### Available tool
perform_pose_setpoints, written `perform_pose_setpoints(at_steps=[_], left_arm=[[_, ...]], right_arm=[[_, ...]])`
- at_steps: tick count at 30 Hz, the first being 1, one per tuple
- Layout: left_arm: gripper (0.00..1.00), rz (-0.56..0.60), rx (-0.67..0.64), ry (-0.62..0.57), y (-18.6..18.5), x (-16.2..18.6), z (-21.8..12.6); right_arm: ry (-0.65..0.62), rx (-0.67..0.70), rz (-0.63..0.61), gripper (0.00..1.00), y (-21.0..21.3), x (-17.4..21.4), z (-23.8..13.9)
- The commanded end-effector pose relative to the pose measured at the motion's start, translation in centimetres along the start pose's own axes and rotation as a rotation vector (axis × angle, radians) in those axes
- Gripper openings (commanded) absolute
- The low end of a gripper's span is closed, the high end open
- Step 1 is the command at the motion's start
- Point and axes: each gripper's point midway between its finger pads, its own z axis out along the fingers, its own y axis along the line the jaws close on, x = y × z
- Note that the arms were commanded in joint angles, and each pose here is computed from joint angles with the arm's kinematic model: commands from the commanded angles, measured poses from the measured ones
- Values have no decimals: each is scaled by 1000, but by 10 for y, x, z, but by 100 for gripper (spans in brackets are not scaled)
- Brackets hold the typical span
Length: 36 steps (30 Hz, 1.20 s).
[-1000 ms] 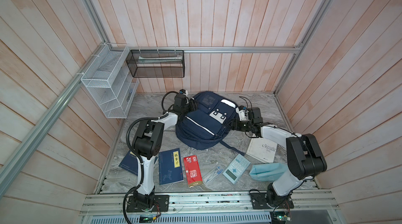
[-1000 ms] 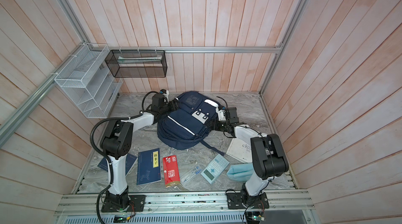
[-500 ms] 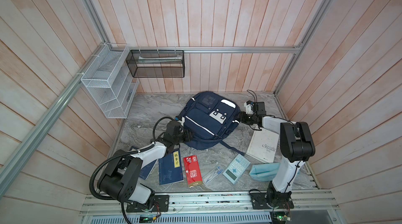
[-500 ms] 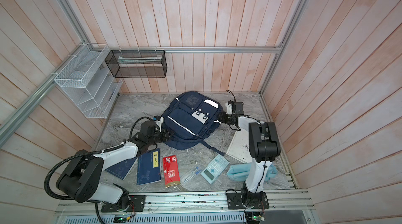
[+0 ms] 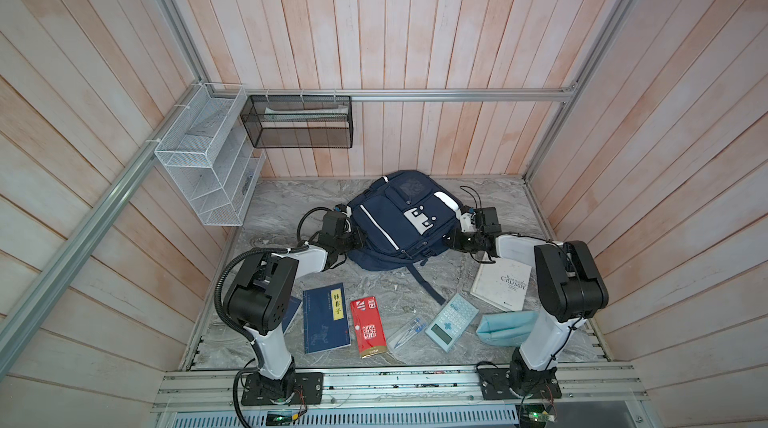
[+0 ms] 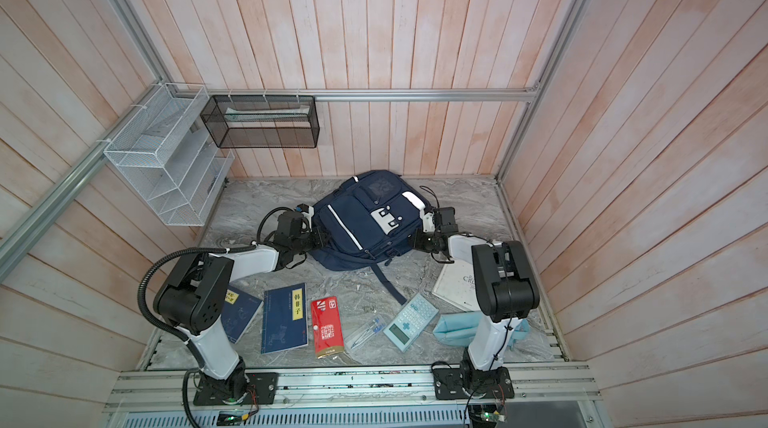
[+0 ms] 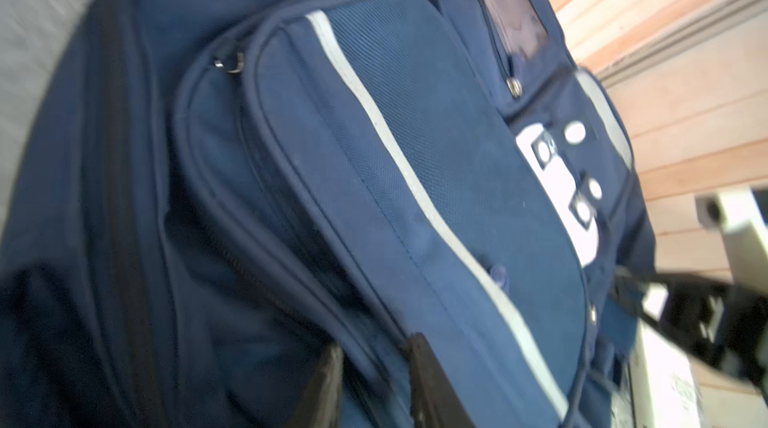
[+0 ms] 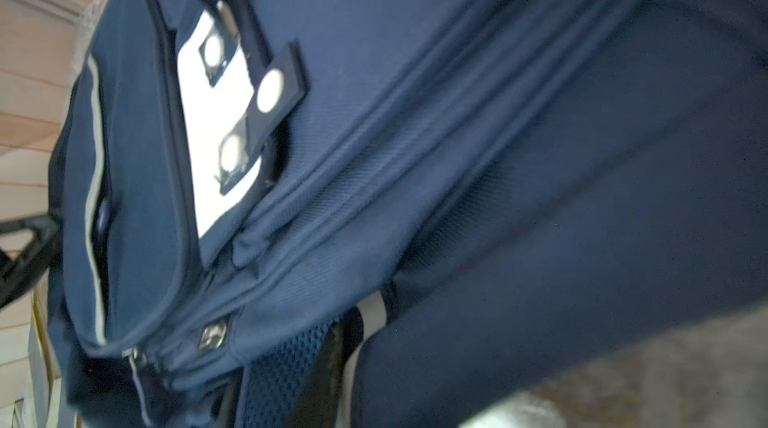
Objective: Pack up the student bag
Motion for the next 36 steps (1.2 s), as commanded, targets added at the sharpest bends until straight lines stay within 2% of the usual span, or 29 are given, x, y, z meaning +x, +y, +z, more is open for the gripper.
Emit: perform_pose_setpoints(at_steps=[1,3,5,7,10,11,13,15,16,19,21,22,26,28,30,33,36], left_arm=[[30,46,-8,-36,3,-30,6],[30,48,-18,-58,7,-45,6],[30,52,-23,-84,9,-58,1],[30,61,-21,-113,9,-72,-7],[33,72,-16,-144,6,-85,-24],[39,71,-13,-154,4,-87,-32],[59,60,8,-181,-3,-88,-49],[91,39,52,-196,-12,-81,-67],[100,36,69,-197,-17,-78,-74],[100,35,101,-179,-29,-57,-93],[100,53,134,-147,-41,-38,-103],[100,61,148,-127,-47,-29,-106],[98,79,199,-65,-65,10,-116],[93,70,246,-53,-71,26,-121],[93,67,280,-39,-73,40,-126],[93,79,239,-34,-62,51,-133],[92,84,230,-44,-56,59,-141]], right_arm=[[90,-44,-60,22,29,30,-2],[101,-41,-114,25,44,35,-4],[87,3,-170,35,50,35,-11],[47,64,-237,46,52,30,-23],[-70,105,-346,54,56,15,-44],[-123,94,-398,55,61,9,-51],[-220,44,-519,59,78,-2,-61],[-277,30,-693,63,95,-6,-65],[-281,37,-791,64,100,-5,-65],[-216,13,-1139,64,109,15,-52],[-143,-26,-1295,63,111,30,-39],[-118,-52,-1325,63,113,35,-35],[-55,-142,-1339,60,121,45,-21],[-14,-126,-1389,59,119,52,-10],[62,-114,-1425,57,109,61,6],[139,-74,-1401,52,94,61,22],[151,-75,-1389,47,91,64,31]])
